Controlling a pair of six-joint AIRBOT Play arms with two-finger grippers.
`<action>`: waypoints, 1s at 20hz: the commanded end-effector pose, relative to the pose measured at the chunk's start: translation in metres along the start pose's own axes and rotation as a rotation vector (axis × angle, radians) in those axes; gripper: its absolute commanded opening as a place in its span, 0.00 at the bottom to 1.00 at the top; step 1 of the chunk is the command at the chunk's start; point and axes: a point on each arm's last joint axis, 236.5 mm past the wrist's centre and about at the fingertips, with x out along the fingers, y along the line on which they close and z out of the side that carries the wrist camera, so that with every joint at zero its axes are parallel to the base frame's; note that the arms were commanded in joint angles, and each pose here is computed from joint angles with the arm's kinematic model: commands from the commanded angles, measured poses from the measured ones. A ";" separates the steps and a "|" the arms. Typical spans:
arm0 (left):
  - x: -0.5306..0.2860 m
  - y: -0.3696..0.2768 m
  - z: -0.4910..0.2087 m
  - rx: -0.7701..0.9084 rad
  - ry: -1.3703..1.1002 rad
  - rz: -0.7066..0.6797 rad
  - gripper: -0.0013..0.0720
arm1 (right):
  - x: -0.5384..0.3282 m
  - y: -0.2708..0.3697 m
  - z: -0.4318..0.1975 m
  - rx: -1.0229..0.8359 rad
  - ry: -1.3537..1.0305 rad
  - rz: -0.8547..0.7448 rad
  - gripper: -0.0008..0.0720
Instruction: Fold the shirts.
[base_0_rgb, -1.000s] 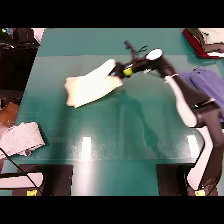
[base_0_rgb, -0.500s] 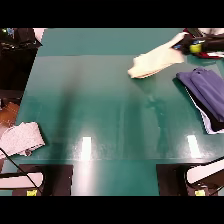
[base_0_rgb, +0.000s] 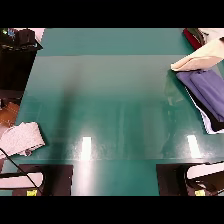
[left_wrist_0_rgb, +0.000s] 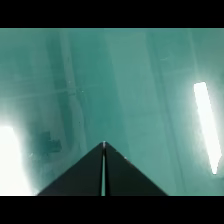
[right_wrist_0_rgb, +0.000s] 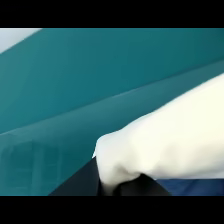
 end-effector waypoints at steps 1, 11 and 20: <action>0.000 -0.001 -0.002 0.000 0.009 -0.002 0.05 | -0.028 0.005 0.022 -0.054 -0.040 -0.013 0.03; 0.000 -0.002 -0.006 0.004 0.027 -0.005 0.05 | -0.120 -0.046 -0.035 -0.083 0.081 -0.329 0.03; 0.000 -0.003 -0.014 0.010 0.060 -0.009 0.05 | -0.193 -0.120 -0.144 0.171 0.334 -0.558 0.72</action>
